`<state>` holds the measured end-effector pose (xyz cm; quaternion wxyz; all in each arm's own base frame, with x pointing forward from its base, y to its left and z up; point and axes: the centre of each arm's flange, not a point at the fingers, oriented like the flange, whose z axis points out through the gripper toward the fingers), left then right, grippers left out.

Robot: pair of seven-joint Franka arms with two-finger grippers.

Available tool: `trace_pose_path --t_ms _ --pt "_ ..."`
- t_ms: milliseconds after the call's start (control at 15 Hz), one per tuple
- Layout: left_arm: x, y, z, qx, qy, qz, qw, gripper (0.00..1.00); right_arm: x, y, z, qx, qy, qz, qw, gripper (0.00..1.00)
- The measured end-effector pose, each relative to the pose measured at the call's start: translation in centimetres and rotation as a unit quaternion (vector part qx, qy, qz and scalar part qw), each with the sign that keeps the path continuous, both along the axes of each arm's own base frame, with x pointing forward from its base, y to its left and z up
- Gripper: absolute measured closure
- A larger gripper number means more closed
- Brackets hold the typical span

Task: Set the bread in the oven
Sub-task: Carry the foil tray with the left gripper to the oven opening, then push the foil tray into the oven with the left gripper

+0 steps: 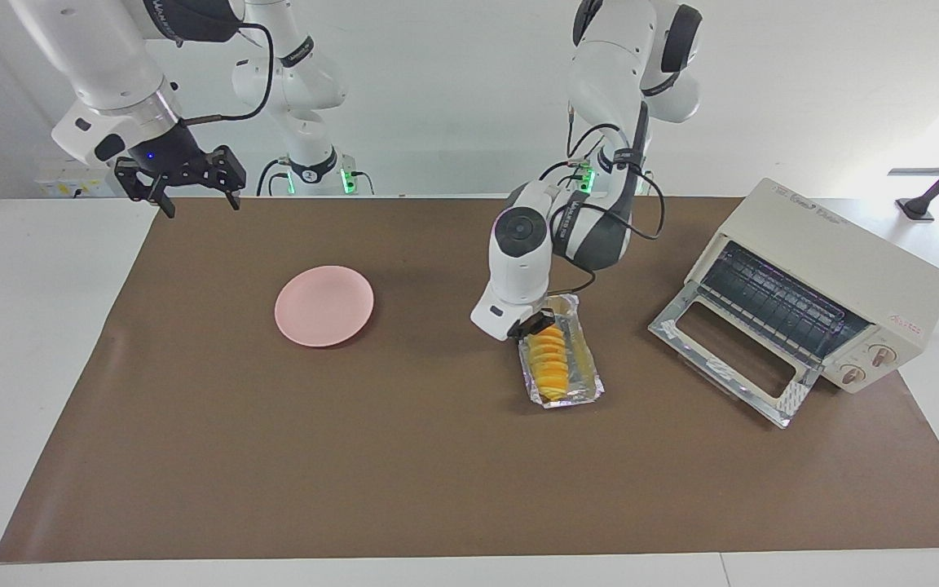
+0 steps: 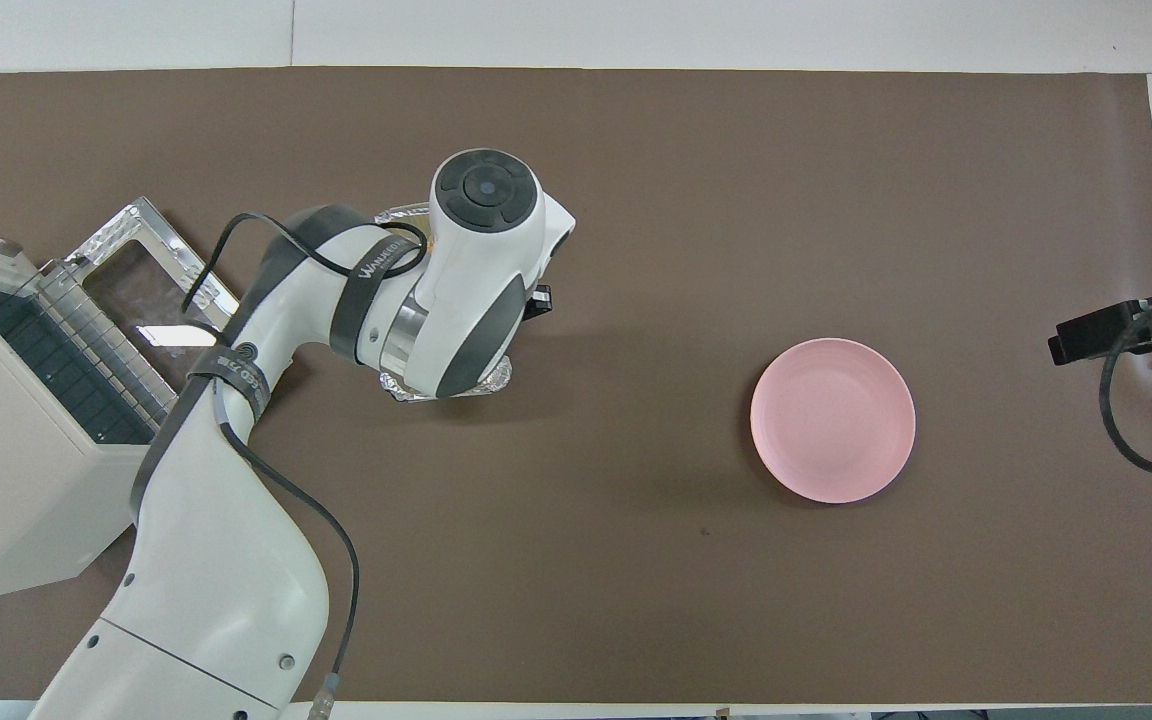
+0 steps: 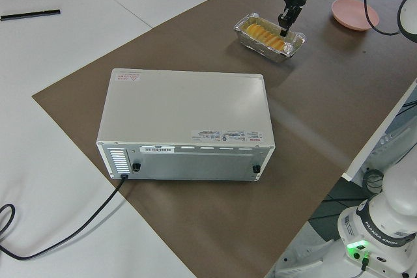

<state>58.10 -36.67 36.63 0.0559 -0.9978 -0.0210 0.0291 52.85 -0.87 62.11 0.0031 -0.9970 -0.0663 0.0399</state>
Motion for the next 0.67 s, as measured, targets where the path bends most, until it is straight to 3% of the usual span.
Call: trace_pose_path --t_ms 334,668 --pt "4.6 11.4 7.0 0.026 -0.034 0.095 0.995 0.98 0.0 0.0 0.0 0.0 0.0 0.0 1.0 0.0" --pt "7.9 25.5 5.9 0.044 -0.024 0.196 0.979 0.98 0.0 0.0 0.0 0.0 0.0 0.0 1.0 0.0"
